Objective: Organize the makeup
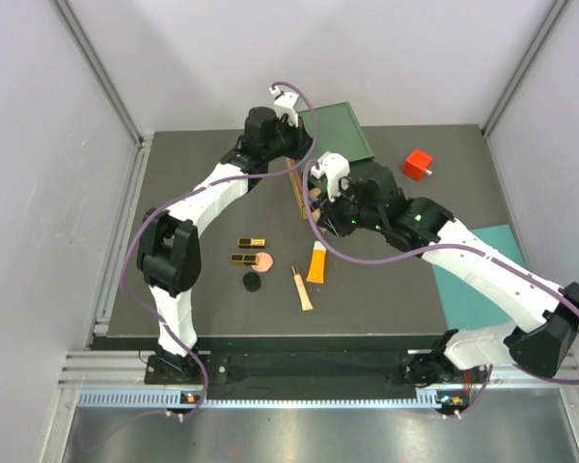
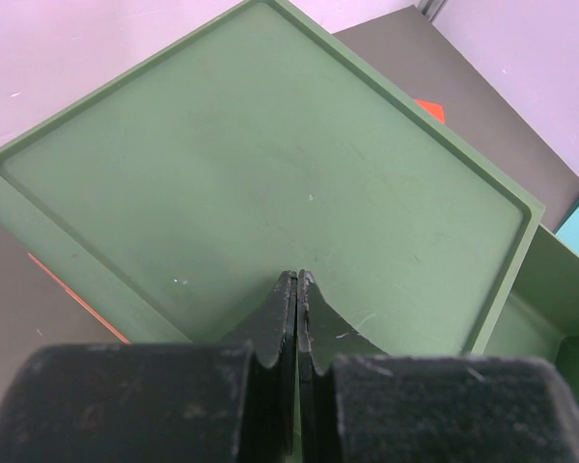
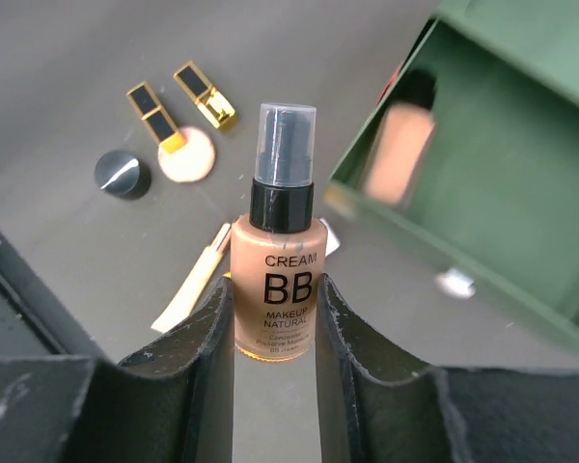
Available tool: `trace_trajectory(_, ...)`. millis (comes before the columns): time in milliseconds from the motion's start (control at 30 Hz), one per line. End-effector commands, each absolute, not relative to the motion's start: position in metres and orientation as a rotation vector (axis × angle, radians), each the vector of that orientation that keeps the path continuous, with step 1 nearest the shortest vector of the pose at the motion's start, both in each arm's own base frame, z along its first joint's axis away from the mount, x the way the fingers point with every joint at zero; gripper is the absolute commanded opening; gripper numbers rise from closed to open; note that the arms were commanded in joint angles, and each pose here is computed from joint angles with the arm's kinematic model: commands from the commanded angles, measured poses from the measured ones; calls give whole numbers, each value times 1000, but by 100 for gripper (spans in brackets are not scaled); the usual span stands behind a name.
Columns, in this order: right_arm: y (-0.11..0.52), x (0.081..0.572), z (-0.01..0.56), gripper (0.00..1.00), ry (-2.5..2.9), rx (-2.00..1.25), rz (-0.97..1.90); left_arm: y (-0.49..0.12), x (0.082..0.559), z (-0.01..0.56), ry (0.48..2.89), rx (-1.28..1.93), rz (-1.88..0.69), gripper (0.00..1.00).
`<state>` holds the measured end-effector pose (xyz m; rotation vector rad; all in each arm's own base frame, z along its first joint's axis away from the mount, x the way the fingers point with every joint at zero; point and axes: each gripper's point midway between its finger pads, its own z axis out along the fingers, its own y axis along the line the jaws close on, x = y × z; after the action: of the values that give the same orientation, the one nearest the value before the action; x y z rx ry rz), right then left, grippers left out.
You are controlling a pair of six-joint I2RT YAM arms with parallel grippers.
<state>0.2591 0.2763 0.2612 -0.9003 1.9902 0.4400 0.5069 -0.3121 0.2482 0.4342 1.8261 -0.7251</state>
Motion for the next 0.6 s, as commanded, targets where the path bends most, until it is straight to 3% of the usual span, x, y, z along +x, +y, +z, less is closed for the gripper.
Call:
trace_trajectory(0,282,273,292,4,1875,-953,366,-296,485,147,2150,449,-657,0)
trace_trajectory(300,262,311,303,4,1833,-918,113,-294,486,151,2141,455,-647,0)
trace_trajectory(567,255,335,319,5,1800,-864,77,-295,484,149,2147,457,-653,0)
